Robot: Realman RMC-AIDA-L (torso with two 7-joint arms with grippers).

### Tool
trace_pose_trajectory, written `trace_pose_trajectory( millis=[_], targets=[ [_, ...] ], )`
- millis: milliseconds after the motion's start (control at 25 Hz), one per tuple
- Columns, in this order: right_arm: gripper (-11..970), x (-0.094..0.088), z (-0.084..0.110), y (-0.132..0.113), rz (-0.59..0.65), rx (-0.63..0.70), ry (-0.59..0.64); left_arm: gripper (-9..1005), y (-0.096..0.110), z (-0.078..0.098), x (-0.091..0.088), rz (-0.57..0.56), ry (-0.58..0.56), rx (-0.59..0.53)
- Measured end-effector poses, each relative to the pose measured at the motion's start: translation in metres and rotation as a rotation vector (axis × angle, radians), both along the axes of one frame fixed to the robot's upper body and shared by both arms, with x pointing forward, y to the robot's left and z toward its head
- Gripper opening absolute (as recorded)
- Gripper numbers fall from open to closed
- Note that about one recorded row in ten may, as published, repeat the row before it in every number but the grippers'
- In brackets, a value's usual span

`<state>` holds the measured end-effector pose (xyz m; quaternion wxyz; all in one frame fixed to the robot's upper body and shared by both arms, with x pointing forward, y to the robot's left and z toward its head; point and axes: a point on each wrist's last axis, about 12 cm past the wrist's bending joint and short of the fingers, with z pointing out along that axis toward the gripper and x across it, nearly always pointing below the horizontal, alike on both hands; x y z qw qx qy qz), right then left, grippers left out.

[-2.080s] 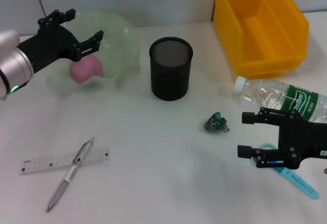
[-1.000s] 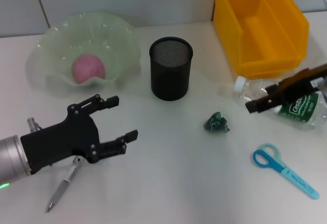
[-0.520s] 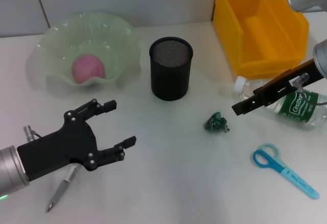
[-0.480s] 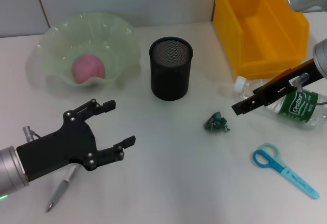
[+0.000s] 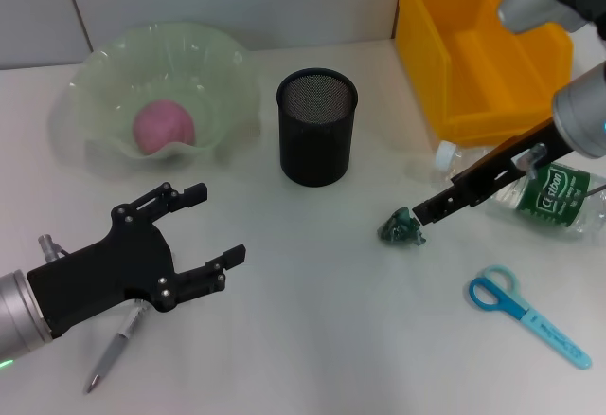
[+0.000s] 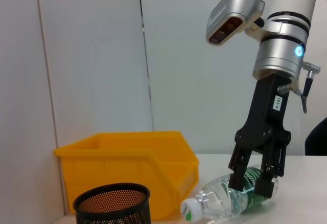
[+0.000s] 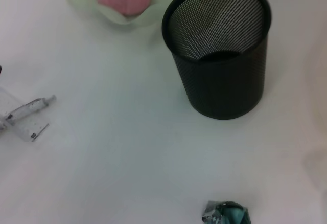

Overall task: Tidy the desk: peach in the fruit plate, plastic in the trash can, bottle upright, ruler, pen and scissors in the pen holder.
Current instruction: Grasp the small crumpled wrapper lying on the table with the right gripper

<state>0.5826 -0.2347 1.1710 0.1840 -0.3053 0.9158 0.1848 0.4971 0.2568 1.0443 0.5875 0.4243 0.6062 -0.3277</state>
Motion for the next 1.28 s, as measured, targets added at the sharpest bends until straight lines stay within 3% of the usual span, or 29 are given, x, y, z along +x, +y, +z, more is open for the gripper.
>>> trace_pose_trajectory(
  millis=[600, 1280],
  targets=[
    [779, 0.02, -0.029, 0.03, 0.019, -0.073, 0.024, 827, -0.001, -0.003, 0.0, 0.008, -0.002, 0.017],
    [764, 0.029, -0.042, 0.053, 0.062, -0.133, 0.059, 825, 0.0, -0.005, -0.003, 0.009, -0.015, 0.027]
  ],
)
